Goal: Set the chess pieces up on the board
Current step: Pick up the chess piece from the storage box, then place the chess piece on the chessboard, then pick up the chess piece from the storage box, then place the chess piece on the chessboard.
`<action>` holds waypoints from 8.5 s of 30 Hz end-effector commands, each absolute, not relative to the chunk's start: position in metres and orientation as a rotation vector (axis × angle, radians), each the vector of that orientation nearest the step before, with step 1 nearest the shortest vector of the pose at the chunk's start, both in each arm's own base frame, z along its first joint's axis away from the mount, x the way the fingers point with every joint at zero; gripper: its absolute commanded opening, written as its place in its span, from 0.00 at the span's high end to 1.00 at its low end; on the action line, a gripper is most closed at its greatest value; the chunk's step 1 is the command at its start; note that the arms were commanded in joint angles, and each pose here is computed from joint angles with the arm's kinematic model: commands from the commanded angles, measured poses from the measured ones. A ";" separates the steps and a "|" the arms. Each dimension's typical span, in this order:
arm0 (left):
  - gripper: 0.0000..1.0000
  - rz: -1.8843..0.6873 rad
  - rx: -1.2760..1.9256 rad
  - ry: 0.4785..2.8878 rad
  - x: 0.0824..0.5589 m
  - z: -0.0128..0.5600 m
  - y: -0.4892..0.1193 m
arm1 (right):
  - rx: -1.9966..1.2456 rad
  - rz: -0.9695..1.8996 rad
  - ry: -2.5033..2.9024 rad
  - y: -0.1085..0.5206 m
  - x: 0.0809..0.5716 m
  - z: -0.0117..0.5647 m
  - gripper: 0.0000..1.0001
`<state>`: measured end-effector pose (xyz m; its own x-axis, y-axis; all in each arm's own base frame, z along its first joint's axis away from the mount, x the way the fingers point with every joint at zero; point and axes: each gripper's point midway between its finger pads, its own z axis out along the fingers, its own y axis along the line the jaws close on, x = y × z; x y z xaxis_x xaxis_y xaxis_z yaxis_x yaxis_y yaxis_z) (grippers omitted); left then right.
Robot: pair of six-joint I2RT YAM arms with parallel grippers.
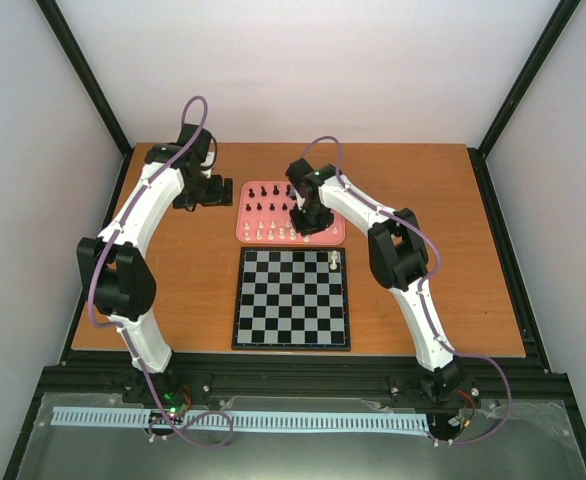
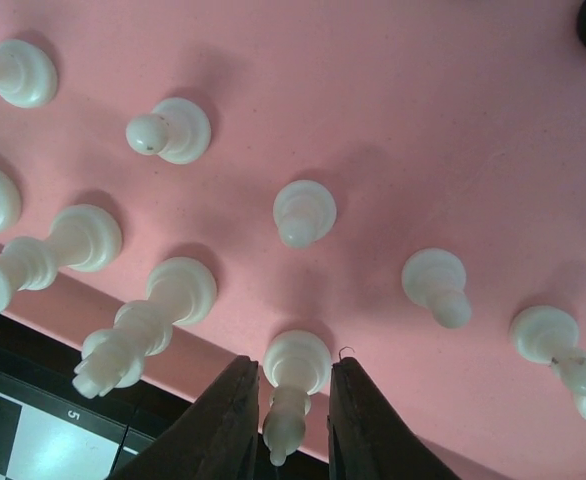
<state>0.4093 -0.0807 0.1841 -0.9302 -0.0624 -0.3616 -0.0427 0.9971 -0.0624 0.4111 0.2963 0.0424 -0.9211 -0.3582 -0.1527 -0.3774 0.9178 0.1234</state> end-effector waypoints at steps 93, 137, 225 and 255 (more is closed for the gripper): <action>0.00 -0.099 -0.078 2.752 0.409 0.188 -0.083 | -0.637 0.036 3.013 0.226 0.288 0.041 0.96; 0.00 -0.109 -0.078 2.738 0.412 0.195 -0.084 | -0.693 0.283 2.783 0.337 0.409 0.093 0.52; 0.00 -0.125 -0.090 2.772 0.419 0.181 -0.088 | -0.603 -0.009 2.789 0.225 0.324 0.153 0.93; 0.00 -0.093 -0.115 2.798 0.417 0.167 -0.085 | -0.591 -0.007 2.723 0.230 0.264 0.084 0.94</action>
<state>0.4130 -0.0850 0.1637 -0.9473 -0.0717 -0.3121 -0.0516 0.9960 -0.0723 0.2619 0.2230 0.0840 -0.8611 -0.4040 -0.3087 -0.4016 0.9128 -0.0742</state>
